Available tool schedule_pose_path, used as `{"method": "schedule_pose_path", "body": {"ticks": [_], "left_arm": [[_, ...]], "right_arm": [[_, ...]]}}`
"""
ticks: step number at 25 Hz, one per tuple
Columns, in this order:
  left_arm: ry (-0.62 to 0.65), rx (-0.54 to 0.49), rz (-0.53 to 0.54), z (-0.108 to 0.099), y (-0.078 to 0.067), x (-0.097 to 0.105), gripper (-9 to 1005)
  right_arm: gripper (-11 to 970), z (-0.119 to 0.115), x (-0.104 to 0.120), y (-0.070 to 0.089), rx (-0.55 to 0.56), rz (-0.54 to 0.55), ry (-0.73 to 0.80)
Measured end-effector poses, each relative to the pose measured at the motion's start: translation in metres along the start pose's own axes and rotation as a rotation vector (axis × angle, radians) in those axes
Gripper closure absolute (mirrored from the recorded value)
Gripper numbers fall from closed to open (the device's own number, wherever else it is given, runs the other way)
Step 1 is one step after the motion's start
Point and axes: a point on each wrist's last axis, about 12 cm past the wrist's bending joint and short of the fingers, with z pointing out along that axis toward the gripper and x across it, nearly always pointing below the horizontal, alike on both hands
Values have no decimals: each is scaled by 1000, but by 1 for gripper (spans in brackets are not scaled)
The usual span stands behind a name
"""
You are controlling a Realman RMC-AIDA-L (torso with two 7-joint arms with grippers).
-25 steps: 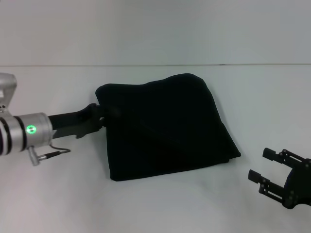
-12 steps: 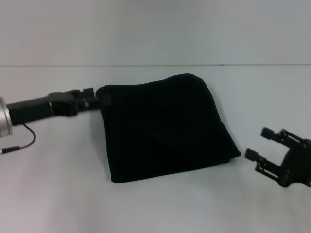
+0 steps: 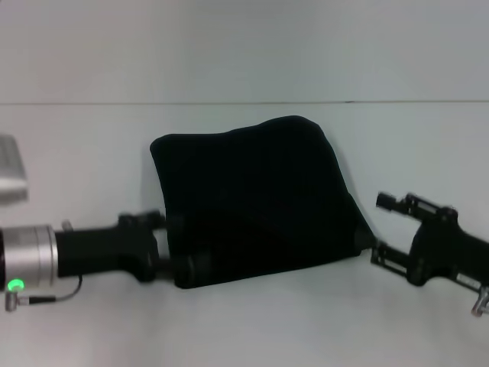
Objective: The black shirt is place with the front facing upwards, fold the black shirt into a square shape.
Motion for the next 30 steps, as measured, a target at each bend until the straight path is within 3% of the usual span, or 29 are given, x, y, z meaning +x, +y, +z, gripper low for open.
{"method": "schedule_pose_path", "body": {"ticks": [4,10,30], "left_arm": [[45,52,60,0,-12,16,52],[17,-23,29,-10,-11,29,52],[-13,-62,-3,-16,-6,31,52]], "right_arm": [[250,-12,11,7,3,13,46],[250,-26,27,13,66,24,104],[249,-26,27,12,62,26,107]]}}
